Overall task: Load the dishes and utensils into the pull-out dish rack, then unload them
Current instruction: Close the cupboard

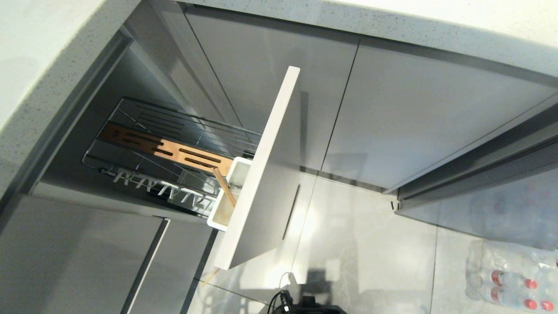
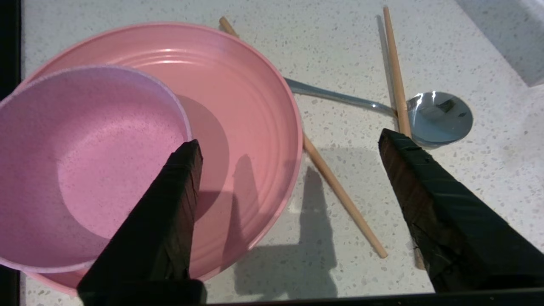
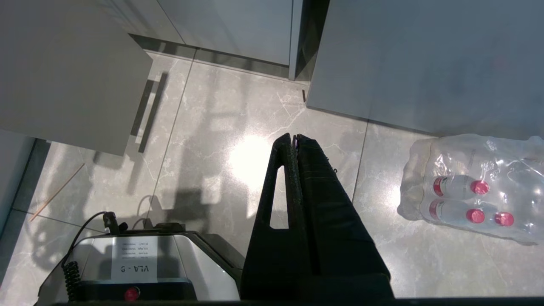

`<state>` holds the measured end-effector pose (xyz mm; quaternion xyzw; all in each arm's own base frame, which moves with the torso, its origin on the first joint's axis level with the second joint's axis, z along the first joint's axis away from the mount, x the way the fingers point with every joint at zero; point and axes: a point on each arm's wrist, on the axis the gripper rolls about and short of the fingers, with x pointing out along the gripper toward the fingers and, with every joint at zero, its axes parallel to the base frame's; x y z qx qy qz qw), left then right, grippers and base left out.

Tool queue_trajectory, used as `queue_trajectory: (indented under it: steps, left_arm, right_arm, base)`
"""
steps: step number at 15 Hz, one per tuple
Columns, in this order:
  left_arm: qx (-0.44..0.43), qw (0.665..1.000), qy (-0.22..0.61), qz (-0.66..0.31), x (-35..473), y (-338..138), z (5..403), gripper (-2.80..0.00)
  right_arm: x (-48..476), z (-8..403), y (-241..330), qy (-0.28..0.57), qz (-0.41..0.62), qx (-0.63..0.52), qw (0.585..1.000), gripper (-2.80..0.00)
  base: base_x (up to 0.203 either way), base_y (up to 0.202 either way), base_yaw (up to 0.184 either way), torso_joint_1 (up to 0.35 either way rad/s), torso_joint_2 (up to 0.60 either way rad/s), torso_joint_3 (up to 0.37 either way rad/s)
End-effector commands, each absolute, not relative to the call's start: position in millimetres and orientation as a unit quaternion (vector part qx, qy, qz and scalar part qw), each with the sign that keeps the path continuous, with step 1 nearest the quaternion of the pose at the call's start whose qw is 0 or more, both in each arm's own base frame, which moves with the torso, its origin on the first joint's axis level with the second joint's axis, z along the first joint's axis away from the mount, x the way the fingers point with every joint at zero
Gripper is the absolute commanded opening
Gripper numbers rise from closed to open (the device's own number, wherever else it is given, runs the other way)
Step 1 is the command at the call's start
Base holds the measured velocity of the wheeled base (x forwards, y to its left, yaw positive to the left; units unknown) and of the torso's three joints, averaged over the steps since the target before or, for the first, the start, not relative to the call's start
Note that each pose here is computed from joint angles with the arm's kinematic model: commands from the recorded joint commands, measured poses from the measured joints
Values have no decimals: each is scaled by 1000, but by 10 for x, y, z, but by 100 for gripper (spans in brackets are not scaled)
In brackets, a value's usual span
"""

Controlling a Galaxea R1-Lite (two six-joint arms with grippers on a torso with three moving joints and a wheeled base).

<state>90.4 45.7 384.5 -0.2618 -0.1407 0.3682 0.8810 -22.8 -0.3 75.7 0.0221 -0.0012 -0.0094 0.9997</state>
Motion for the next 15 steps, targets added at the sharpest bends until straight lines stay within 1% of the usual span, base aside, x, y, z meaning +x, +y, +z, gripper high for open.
queue_trajectory:
  steps: [1,2,6,8,10,12,13,14,15]
  left_arm:
    - [-262,880,-147,368,867,444,3865,-242]
    - [-261,880,-147,367,864,442,3868,-280]
    - [-253,882,-186,350,710,379,4068,-280]
    - [-247,895,-211,305,579,309,4241,-280]
    - [-245,920,-210,221,449,212,4388,-280]
    - [-247,950,-170,82,403,110,4439,-280]
    - [-245,960,-134,4,398,64,4428,-280]
    - [-245,962,-91,-80,393,17,4399,-280]
    - [-246,954,-44,-166,393,-27,4366,-280]
  right_arm:
    - [-227,757,-3,-1,-9,22,1000,-280]
    - [-228,758,-3,-2,-9,22,1000,-280]
    - [-227,757,-3,-1,-10,22,1000,-280]
    - [-228,758,-3,-2,-9,22,1000,-280]
    - [-228,757,-3,-1,-9,22,1000,-280]
    - [-228,758,-3,-2,-9,22,1000,-280]
    - [-227,758,-3,-1,-10,22,1000,-280]
    - [-228,758,-3,-2,-9,22,1000,-280]
    - [-227,758,-3,-1,-10,22,1000,-280]
  base:
    - [0,0,0,0,0,0]
    - [0,0,0,0,0,0]
    - [0,0,0,0,0,0]
    - [0,0,0,0,0,0]
    - [0,0,0,0,0,0]
    - [0,0,0,0,0,0]
    - [0,0,0,0,0,0]
    - [0,0,0,0,0,0]
    - [0,0,0,0,0,0]
